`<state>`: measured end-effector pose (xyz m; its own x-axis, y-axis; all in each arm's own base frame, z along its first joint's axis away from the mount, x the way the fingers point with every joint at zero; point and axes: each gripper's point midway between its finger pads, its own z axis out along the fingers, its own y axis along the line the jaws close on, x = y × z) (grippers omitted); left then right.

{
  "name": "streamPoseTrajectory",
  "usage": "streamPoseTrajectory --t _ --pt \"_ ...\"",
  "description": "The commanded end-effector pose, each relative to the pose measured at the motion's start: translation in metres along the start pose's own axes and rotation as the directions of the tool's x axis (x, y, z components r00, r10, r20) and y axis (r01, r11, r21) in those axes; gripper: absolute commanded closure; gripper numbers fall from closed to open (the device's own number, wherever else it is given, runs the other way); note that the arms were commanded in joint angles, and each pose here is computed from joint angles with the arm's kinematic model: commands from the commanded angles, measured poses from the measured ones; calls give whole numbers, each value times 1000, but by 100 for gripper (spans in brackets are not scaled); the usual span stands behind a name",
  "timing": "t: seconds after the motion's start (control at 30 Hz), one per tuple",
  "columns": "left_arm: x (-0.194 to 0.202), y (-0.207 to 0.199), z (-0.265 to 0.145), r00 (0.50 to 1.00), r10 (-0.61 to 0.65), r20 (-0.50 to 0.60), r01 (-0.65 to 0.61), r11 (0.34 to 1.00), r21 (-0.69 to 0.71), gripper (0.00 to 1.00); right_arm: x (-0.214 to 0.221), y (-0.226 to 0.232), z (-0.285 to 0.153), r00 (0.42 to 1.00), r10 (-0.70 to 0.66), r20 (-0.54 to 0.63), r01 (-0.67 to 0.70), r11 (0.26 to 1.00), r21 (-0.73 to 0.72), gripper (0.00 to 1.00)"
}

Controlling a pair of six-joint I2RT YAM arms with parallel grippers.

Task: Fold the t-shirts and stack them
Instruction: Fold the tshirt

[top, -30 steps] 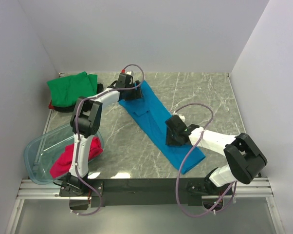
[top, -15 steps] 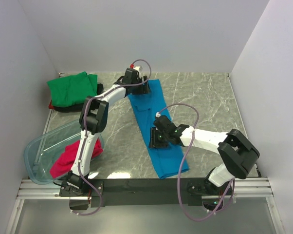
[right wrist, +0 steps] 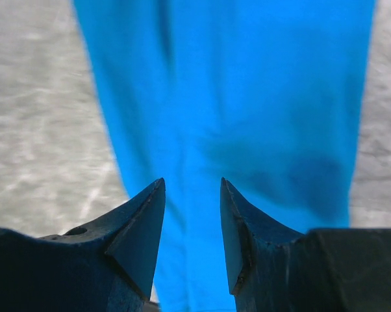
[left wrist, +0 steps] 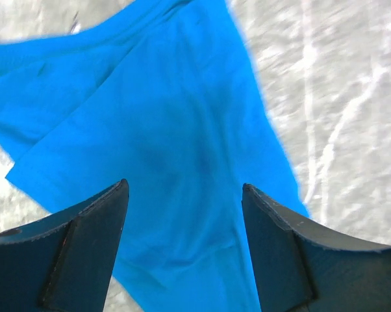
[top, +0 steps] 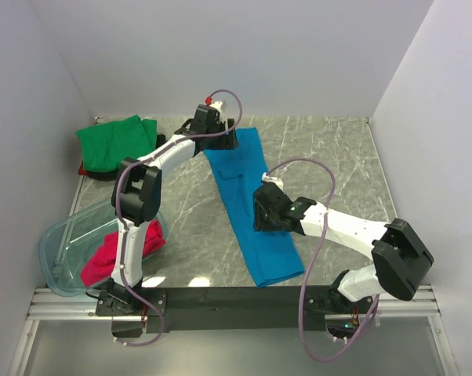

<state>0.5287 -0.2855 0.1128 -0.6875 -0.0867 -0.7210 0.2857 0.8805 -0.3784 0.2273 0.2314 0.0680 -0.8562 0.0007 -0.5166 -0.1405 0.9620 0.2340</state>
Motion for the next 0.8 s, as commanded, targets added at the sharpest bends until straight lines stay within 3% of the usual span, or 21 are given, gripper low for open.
streamPoseTrajectory --t 0.0,0.17,0.3,0.57,0.77 --pt "33 21 0 996 12 -87 -19 997 -80 24 11 -27 7 1000 2 -9 -1 994 109 53" --pt "58 30 13 986 -3 -167 -13 996 -93 24 29 -36 19 998 4 -57 4 990 141 53" --pt "67 30 24 980 -12 -200 -3 997 -76 24 36 -24 26 996 20 -85 -13 996 85 53" --pt "73 36 54 972 -34 -231 18 997 -71 24 46 6 39 988 18 -156 -25 999 -37 53" --pt "70 44 69 974 -51 -220 39 998 -58 24 47 6 48 985 17 -170 -20 1000 -18 53"
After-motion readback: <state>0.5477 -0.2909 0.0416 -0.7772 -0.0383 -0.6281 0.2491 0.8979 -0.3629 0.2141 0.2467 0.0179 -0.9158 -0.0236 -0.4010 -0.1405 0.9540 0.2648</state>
